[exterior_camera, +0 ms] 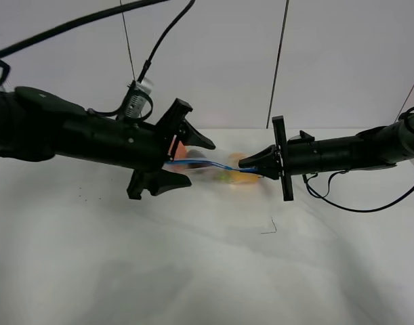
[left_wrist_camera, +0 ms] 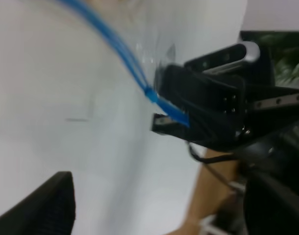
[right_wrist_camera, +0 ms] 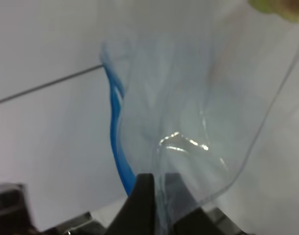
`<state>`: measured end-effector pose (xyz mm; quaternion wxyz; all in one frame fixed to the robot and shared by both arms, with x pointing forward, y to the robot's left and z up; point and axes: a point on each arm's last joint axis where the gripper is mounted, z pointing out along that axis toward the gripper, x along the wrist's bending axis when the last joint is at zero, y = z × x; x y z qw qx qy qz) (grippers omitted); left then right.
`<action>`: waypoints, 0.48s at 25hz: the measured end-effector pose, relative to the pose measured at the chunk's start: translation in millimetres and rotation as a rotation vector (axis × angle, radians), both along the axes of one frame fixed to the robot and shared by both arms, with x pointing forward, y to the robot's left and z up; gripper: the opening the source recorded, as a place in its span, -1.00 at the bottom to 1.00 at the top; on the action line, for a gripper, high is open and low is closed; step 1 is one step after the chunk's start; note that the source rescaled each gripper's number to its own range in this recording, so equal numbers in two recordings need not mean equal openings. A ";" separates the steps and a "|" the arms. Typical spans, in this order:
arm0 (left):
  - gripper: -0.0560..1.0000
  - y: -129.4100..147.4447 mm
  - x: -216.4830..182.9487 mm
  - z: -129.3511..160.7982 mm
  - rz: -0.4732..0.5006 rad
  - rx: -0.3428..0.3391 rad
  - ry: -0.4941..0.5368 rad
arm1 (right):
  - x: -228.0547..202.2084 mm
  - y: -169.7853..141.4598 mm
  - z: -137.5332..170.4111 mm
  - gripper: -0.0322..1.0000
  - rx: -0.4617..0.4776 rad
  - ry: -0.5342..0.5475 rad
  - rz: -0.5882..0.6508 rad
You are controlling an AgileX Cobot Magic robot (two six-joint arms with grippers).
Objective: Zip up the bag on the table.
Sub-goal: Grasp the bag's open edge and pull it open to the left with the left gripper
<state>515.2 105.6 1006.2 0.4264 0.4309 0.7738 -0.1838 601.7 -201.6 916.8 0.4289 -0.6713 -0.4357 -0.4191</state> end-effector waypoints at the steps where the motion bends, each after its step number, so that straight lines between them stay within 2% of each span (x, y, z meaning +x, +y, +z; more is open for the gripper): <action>1: 0.88 -6.2 -0.4 -4.9 0.030 -0.024 0.032 | 0.7 0.0 0.6 -0.94 0.007 0.000 -0.008; 5: 0.88 -25.5 -0.8 -21.5 0.153 -0.092 0.141 | 1.2 0.0 1.0 -0.94 0.011 -0.001 -0.014; 12: 0.88 -45.6 11.9 -34.6 0.259 -0.122 0.210 | 1.4 0.0 1.1 -0.94 0.012 -0.003 -0.015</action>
